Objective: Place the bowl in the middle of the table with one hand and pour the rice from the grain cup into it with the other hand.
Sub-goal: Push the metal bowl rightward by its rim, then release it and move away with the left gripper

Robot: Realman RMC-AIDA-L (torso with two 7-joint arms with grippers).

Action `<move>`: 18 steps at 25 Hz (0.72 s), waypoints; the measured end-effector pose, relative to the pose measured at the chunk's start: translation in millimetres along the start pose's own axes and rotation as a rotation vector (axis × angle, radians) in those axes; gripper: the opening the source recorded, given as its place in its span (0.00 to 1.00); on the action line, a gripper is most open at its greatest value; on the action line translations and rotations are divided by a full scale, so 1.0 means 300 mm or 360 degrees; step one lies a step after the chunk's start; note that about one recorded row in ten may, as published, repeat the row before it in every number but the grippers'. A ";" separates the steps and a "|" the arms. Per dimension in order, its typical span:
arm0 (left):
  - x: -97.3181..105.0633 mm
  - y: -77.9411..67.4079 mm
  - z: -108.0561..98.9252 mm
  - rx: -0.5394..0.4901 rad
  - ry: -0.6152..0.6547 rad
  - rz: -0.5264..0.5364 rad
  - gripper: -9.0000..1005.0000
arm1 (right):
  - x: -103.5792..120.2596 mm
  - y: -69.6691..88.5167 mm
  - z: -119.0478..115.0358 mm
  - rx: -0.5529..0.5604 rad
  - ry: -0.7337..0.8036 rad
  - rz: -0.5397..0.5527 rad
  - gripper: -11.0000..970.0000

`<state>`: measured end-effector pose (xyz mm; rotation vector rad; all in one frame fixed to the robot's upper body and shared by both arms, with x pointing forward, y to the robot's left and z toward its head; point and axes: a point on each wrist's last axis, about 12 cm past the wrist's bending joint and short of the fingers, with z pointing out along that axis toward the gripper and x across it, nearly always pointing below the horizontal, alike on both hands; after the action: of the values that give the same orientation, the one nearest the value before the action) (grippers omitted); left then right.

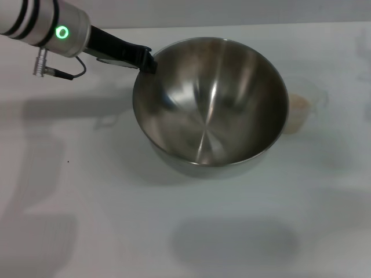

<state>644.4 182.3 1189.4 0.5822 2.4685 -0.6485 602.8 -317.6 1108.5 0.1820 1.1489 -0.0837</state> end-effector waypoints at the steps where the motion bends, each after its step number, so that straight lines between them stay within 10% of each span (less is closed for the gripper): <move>1: 0.000 -0.001 0.006 0.0000 0.0004 0.0000 0.05 | 0.000 0.000 0.000 0.0000 0.0000 0.0000 0.70; 18: 0.009 0.032 0.046 -0.0086 0.0012 0.0009 0.05 | -0.003 0.007 0.005 -0.0006 -0.0008 0.0009 0.70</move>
<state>652.4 183.1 1174.2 0.5714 2.4826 -0.5769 604.1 -315.7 1110.0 0.1817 1.1432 -0.0773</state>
